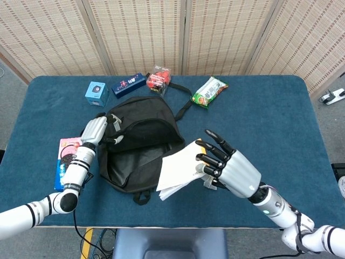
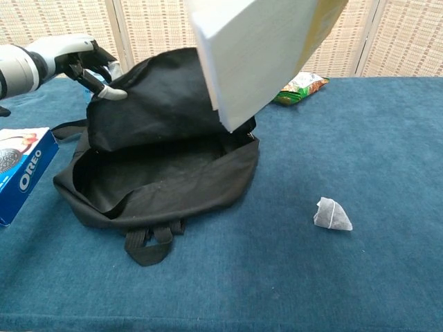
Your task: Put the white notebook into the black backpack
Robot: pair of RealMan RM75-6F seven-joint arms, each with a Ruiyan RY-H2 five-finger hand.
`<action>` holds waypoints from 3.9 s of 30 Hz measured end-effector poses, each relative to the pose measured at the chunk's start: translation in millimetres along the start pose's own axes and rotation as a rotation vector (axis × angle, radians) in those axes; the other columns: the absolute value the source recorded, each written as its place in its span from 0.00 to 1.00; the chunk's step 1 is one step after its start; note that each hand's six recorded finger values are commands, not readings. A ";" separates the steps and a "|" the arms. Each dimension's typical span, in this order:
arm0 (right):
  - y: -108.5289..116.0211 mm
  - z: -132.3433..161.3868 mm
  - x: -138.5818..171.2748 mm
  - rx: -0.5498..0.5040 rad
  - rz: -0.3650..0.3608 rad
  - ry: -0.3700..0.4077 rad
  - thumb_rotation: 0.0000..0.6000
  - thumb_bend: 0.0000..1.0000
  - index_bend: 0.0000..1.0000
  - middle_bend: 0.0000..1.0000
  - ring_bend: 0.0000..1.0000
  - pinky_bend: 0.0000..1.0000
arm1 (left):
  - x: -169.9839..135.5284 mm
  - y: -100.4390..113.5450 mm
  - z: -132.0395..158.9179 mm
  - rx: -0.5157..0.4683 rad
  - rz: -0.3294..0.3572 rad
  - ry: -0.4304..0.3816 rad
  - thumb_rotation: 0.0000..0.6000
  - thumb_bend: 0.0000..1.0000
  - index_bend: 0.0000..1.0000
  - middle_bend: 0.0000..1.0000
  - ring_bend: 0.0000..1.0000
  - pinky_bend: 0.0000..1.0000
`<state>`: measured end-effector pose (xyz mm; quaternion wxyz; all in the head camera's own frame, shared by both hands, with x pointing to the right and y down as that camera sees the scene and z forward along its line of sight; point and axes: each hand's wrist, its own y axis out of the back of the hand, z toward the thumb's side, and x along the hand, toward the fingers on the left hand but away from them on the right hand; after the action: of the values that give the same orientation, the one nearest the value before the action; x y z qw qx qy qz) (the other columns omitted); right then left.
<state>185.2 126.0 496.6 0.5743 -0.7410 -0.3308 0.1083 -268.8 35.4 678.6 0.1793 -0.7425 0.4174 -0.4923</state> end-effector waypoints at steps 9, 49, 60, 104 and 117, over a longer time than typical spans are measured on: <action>-56.4 9.3 -29.0 -0.031 0.089 0.044 1.00 0.44 0.77 0.46 0.19 0.00 | -3.0 9.7 0.5 -0.021 0.008 0.016 1.00 0.29 0.75 0.33 0.30 0.08; -175.7 27.2 -11.5 -0.130 0.254 -0.008 1.00 0.44 0.78 0.46 0.19 0.00 | -3.3 25.8 -8.6 -0.027 0.013 0.043 1.00 0.29 0.75 0.33 0.30 0.08; -197.3 15.9 -14.5 -0.083 0.338 -0.028 1.00 0.44 0.78 0.46 0.19 0.00 | -5.5 32.7 -7.1 -0.023 0.016 0.039 1.00 0.29 0.75 0.33 0.30 0.08; -278.4 -9.2 -69.0 0.061 0.425 -0.073 1.00 0.29 0.68 0.39 0.14 0.00 | -9.5 46.2 -7.7 -0.062 -0.025 0.077 1.00 0.29 0.75 0.34 0.29 0.08; -280.9 -12.6 -69.6 0.097 0.448 -0.096 1.00 0.00 0.04 0.15 0.00 0.00 | -12.0 46.0 -11.6 -0.051 -0.036 0.085 1.00 0.29 0.75 0.34 0.29 0.08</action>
<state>36.5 107.6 744.5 0.5544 -0.7615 -0.1794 0.2838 -301.5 19.6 645.6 0.1335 -0.7325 0.4237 -0.5158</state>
